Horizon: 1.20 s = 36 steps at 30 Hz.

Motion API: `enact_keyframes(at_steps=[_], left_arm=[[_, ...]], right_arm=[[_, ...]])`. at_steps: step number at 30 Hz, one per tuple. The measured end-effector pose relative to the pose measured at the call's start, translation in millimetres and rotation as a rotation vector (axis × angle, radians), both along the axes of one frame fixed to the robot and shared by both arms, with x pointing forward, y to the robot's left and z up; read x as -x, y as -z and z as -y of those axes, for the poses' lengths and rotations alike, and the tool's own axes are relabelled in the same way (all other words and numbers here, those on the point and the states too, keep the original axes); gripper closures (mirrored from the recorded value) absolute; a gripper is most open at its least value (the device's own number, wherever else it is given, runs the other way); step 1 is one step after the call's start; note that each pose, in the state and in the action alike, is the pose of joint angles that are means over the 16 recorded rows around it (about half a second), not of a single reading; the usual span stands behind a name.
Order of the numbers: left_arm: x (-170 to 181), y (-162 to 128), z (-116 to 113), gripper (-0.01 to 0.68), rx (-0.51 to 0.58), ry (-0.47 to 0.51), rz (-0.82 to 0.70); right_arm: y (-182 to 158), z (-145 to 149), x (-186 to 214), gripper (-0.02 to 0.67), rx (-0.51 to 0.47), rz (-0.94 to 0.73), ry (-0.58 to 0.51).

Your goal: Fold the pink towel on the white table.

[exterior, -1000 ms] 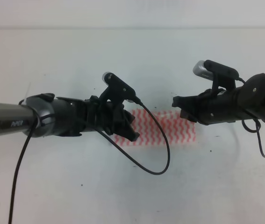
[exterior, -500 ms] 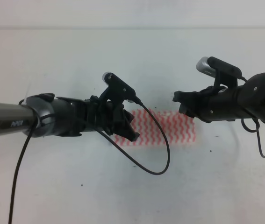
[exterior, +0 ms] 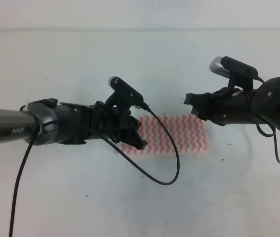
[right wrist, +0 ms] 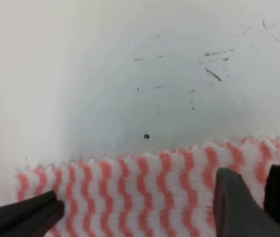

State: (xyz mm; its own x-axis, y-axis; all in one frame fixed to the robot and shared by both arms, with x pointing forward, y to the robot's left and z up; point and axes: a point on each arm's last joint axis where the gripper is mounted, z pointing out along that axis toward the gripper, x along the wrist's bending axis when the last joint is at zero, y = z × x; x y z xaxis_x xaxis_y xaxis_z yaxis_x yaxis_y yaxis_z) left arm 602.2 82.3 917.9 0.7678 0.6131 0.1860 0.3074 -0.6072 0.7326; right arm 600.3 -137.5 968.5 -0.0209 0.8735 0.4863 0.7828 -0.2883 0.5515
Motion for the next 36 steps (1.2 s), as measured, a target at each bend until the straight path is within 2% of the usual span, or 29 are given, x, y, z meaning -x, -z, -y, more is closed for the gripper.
enact_keyframes(at_steps=[9, 19, 26, 36], left_arm=[[2.0, -23.8, 0.0, 0.678, 0.025, 0.017, 0.055], [12.3, -57.8, 0.5, 0.678, 0.134, 0.022, 0.061], [21.2, -50.3, -1.0, 0.678, 0.156, 0.023, -0.010], [29.5, -32.3, -4.4, 0.678, 0.129, 0.029, -0.071]], right_arm=[[0.8, -1.3, 2.5, 0.519, 0.029, -0.015, -0.052], [3.1, -4.7, 7.3, 0.606, 0.069, -0.072, -0.152], [11.8, -5.7, 7.4, 0.657, 0.097, -0.107, -0.186], [31.6, -6.6, 5.5, 0.666, 0.117, -0.157, -0.194]])
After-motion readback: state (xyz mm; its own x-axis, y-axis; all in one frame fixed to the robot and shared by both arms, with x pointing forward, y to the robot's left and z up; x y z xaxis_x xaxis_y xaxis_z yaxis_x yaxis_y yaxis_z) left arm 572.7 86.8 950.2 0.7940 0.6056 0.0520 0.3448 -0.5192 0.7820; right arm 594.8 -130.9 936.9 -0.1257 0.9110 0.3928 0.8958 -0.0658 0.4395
